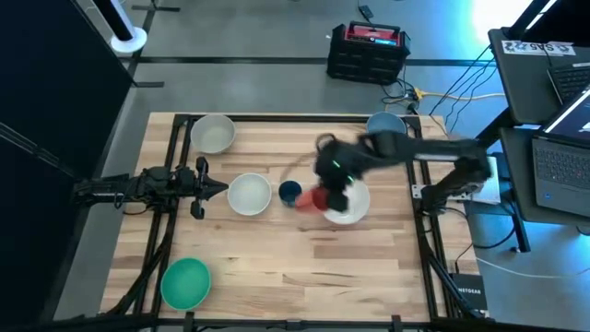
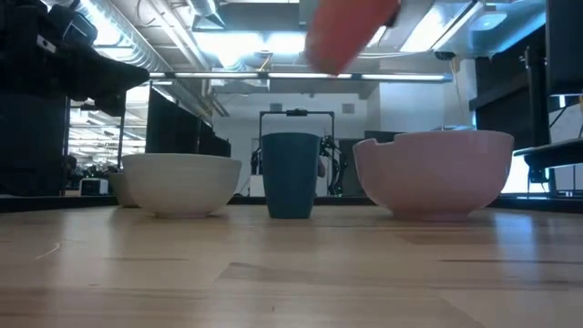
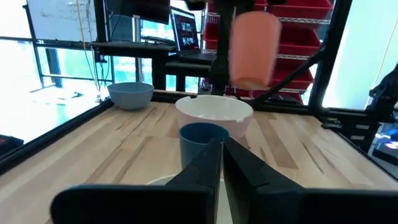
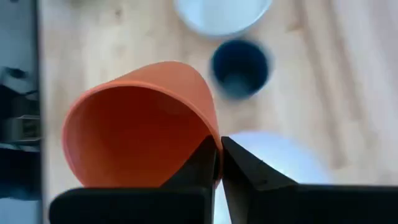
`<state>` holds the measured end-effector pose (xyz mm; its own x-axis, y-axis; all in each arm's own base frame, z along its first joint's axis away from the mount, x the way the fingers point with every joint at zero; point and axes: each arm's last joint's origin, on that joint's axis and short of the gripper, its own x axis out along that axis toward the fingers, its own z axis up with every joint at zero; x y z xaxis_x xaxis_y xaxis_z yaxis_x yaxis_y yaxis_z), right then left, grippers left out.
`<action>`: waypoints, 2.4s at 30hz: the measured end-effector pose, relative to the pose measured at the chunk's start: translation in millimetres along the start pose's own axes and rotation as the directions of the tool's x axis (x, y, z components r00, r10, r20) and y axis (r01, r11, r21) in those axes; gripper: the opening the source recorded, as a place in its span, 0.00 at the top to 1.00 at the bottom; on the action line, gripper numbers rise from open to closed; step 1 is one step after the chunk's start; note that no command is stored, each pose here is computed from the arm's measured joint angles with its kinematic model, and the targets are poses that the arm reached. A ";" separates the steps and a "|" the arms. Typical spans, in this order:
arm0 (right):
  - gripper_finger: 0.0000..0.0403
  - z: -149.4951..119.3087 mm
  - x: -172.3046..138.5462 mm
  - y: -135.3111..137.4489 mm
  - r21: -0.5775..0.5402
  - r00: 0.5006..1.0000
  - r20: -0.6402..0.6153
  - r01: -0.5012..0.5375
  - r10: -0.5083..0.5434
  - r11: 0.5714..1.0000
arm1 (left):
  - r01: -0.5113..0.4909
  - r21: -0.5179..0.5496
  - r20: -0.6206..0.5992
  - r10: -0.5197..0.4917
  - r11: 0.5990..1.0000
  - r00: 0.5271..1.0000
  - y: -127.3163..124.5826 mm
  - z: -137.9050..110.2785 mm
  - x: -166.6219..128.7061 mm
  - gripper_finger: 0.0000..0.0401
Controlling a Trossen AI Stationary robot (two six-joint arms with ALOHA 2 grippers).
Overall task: Nest bowls inside each other
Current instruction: Stack the orange cup on top of the blue cup, then stack the gray bowl on top of the pink bowl
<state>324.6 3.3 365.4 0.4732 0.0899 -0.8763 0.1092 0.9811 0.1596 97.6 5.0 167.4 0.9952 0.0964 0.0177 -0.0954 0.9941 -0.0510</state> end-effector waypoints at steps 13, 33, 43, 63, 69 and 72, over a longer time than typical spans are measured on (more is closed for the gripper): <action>1.00 69.5 40.3 -61.6 -0.035 0.985 -0.147 0.082 -0.087 0.996 | 0.000 -0.002 0.000 0.000 1.000 1.000 0.0 -0.1 0.0 1.00; 1.00 72.9 83.9 -65.4 -0.030 0.968 -0.249 0.022 -0.028 0.999 | 0.000 0.028 0.000 0.000 1.000 1.000 0.0 0.0 0.0 1.00; 1.00 72.2 110.8 -69.7 -0.041 0.952 -0.306 0.014 -0.026 0.999 | 0.000 0.024 0.000 0.000 1.000 1.000 0.0 0.0 0.0 1.00; 0.74 76.0 99.1 -74.1 -0.017 0.968 -0.247 -0.051 0.046 0.999 | 0.006 -0.077 0.056 -0.002 0.997 0.998 -0.2 5.7 -0.2 1.00; 0.66 76.0 63.3 -80.3 -0.025 0.986 -0.169 -0.016 0.011 1.000 | 0.043 -0.256 0.148 -0.005 0.966 0.989 -0.6 15.2 -1.3 1.00; 0.62 75.0 45.4 -83.1 -0.027 0.992 -0.130 0.004 -0.007 1.000 | 0.074 -0.340 0.194 -0.007 0.938 0.981 -0.8 19.9 -2.1 1.00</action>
<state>402.6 -86.9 346.4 0.3552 0.1045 -0.9289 0.0874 0.9857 0.1443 95.1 5.0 187.3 0.9725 0.0974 0.2114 -0.0084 0.9224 -0.3860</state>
